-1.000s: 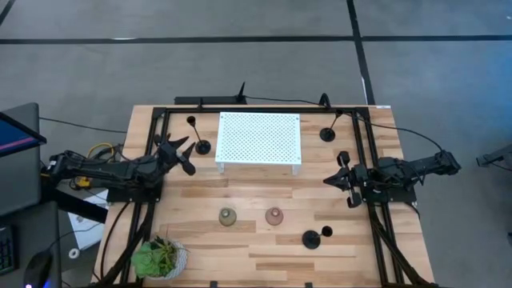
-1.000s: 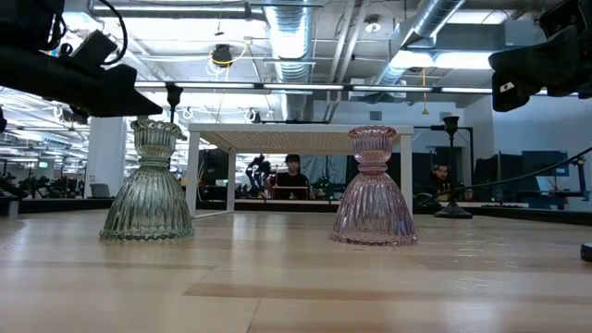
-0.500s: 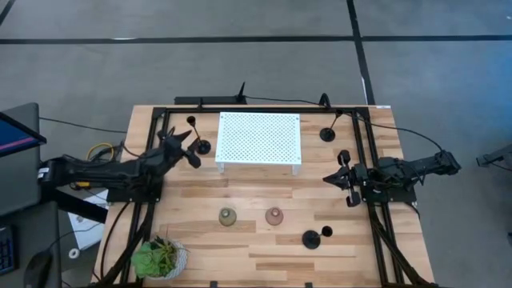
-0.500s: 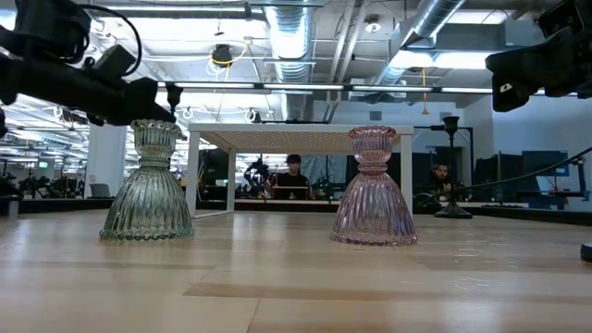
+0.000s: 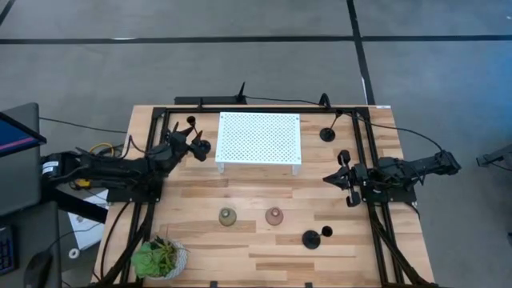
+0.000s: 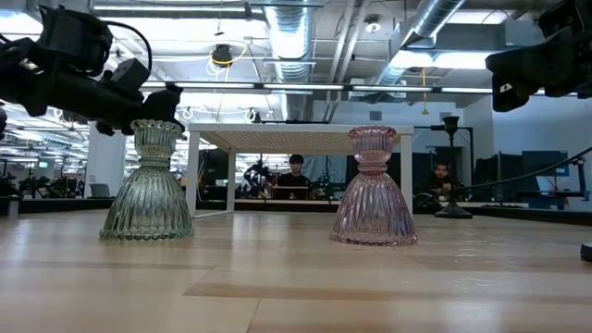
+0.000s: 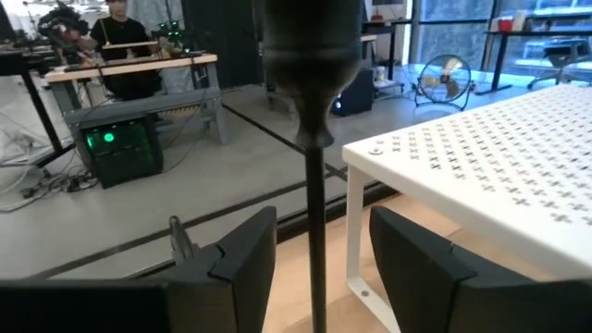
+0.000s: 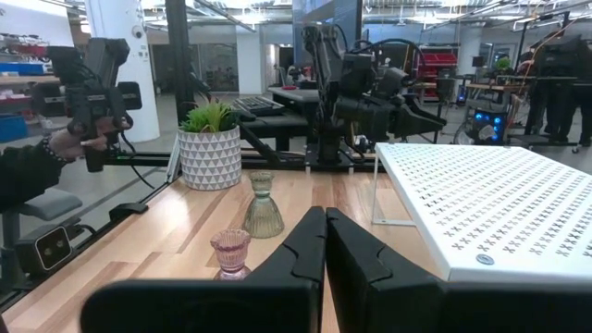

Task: Pick & Place candle stick holders
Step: Put the top left black candle holder on the shelf

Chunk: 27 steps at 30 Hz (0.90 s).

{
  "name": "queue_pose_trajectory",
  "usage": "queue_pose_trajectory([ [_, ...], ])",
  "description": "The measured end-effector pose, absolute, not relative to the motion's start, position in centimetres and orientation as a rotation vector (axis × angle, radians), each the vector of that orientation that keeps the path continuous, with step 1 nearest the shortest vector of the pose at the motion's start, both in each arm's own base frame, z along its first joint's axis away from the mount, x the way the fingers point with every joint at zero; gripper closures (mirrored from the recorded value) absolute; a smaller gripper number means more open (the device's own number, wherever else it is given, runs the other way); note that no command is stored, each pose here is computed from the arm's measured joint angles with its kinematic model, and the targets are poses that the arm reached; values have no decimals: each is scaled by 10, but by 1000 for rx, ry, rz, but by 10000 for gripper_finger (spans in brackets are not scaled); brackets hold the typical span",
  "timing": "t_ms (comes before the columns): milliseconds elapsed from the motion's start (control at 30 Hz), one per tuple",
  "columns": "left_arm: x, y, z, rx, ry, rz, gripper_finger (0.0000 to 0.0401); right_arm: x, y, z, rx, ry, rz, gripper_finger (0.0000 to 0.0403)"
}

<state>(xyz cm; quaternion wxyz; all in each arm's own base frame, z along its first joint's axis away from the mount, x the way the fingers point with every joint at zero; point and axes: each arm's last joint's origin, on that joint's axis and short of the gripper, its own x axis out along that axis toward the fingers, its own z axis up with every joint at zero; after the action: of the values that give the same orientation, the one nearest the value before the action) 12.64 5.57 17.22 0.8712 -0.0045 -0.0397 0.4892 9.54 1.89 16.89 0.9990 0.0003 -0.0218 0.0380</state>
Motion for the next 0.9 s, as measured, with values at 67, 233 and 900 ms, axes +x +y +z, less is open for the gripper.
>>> queue_pose_trajectory([
  [67, 127, 56, 171, -6, -70, 1025, 237, 95, 19, 169, 2, -44, 77, 401],
  [233, 128, 56, 169, -8, -63, 1025, 268, 95, 19, 169, 2, -44, 76, 401],
  [900, 129, 54, 170, 4, -65, 1010, 383, 95, 19, 169, 2, -44, 76, 401],
])
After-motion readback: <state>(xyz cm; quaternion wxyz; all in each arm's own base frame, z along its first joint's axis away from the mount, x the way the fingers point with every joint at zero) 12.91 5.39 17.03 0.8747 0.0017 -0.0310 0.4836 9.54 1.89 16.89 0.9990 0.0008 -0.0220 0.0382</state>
